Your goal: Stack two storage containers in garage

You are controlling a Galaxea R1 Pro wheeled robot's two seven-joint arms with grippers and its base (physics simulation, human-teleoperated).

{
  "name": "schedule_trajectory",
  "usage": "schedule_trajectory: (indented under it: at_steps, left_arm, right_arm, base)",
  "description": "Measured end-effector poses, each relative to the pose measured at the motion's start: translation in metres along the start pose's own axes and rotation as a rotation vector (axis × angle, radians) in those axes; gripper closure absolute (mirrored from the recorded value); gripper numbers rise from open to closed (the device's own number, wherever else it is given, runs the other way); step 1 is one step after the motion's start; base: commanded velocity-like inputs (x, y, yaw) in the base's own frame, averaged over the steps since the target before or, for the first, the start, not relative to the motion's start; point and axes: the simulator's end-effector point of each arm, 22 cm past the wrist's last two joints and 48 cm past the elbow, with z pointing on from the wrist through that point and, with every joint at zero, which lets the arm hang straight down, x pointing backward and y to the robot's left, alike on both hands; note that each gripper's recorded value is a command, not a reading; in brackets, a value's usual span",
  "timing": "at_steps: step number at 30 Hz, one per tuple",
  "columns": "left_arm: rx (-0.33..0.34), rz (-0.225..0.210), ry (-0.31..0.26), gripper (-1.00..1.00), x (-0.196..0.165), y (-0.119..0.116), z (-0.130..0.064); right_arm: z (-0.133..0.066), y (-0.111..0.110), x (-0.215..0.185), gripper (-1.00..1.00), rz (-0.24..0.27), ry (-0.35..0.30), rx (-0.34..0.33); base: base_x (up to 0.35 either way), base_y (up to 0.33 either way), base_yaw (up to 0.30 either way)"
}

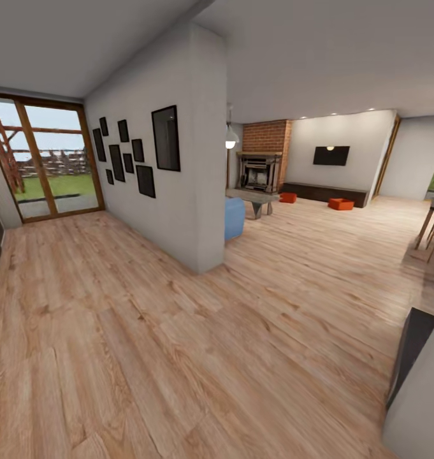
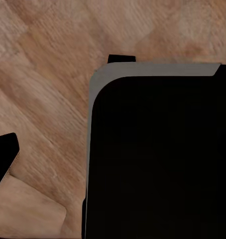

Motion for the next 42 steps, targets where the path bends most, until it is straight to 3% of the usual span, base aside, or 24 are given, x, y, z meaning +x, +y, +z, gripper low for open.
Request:
schedule_trajectory:
  at_steps: [28, 42]
  left_arm:
    - [0.000, 0.000, -0.001, -1.00, 0.000, 0.000, 0.000]
    - [0.000, 0.000, -0.001, -1.00, 0.000, 0.000, 0.000]
  right_arm:
    - [0.000, 0.003, -0.012, -1.00, 0.000, -0.051, -0.004]
    - [0.000, 0.003, -0.012, -1.00, 0.000, -0.050, -0.004]
  base:
    - [0.322, 0.000, -0.004]
    - [0.322, 0.000, -0.214]
